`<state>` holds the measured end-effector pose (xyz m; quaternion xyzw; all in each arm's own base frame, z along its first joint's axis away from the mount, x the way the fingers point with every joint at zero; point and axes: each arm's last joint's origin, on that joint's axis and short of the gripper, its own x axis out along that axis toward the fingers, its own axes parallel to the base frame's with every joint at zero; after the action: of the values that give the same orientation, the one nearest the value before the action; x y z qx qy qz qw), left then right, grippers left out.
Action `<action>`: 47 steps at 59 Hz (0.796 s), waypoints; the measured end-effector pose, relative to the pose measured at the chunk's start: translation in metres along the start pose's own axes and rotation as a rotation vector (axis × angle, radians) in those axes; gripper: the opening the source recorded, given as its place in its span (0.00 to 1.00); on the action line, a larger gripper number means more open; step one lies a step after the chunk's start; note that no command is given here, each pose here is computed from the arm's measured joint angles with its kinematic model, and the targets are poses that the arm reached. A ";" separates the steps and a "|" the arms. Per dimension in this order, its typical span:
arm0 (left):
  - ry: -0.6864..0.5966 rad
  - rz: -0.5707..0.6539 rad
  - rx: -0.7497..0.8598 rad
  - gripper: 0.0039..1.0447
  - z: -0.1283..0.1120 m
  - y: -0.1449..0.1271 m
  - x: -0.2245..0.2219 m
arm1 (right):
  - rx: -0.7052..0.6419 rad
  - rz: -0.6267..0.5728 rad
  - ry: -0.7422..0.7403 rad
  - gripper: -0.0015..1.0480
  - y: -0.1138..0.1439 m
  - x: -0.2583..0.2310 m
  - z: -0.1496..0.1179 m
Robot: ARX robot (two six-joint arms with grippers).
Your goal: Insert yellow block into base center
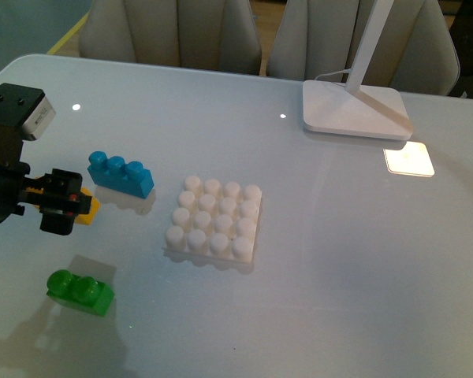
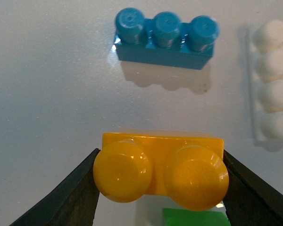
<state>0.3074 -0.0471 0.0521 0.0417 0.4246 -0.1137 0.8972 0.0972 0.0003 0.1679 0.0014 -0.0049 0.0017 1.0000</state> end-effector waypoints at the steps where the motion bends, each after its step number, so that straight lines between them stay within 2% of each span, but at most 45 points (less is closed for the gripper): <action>1: -0.002 -0.006 0.000 0.60 0.001 -0.003 -0.001 | 0.000 0.000 0.000 0.92 0.000 0.000 0.000; 10: -0.025 -0.082 0.035 0.60 0.005 -0.044 -0.004 | 0.000 0.000 0.000 0.92 0.000 0.000 0.000; 19: -0.029 -0.114 0.070 0.60 0.008 -0.072 -0.003 | 0.000 0.000 0.000 0.92 0.000 0.000 0.000; 47: -0.038 -0.174 0.117 0.60 0.021 -0.115 0.016 | 0.000 0.000 0.000 0.92 0.000 0.000 0.000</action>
<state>0.3057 -0.1648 0.0561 0.0546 0.4022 -0.2166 0.8879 0.0972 0.0003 0.1679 0.0014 -0.0049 0.0017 1.0000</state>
